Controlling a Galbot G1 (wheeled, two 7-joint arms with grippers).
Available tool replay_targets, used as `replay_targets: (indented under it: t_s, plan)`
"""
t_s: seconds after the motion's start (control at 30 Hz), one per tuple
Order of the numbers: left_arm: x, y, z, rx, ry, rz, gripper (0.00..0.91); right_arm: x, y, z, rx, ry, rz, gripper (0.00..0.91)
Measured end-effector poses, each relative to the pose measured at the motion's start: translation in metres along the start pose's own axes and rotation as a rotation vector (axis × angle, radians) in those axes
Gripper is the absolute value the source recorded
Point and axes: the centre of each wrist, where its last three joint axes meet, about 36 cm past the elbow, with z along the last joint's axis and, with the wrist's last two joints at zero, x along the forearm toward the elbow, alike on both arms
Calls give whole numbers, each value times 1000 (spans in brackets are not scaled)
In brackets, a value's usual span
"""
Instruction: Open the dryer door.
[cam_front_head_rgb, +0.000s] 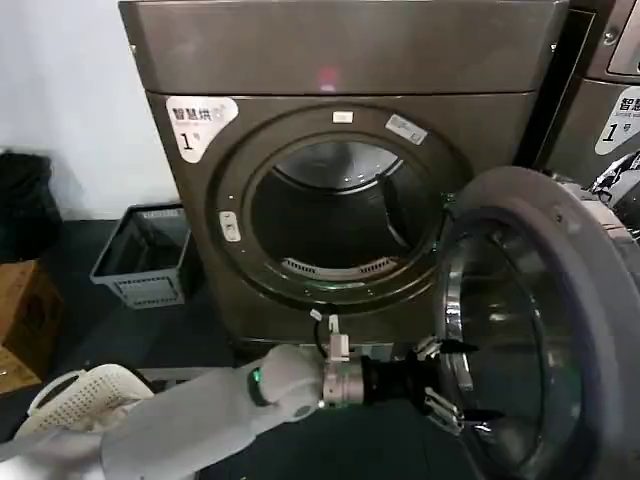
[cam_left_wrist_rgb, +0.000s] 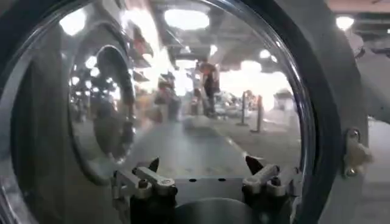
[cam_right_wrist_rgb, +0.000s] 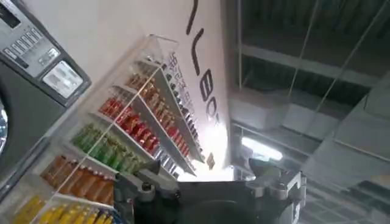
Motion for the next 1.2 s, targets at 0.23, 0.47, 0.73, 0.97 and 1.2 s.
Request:
replay_targets:
  t_s: [0.23,0.47,0.73,0.97,1.2]
  plan:
    - [-20,6,-1,-10,8,26,907,1,0,-1,1,-1,-4,907]
    - [-40,9,1,-17,14,56,907,1,-2,0,1,2,-2,907]
    - [-64,13,6,-24,24,78,907,0,-2,-1,3,-2,-6,907]
    - [-91,17,5,-40,18,85,907,1,-6,-3,11,-4,-8,907]
    - [-119,21,3,-47,4,92,907,1,-11,-4,17,-4,-4,907]
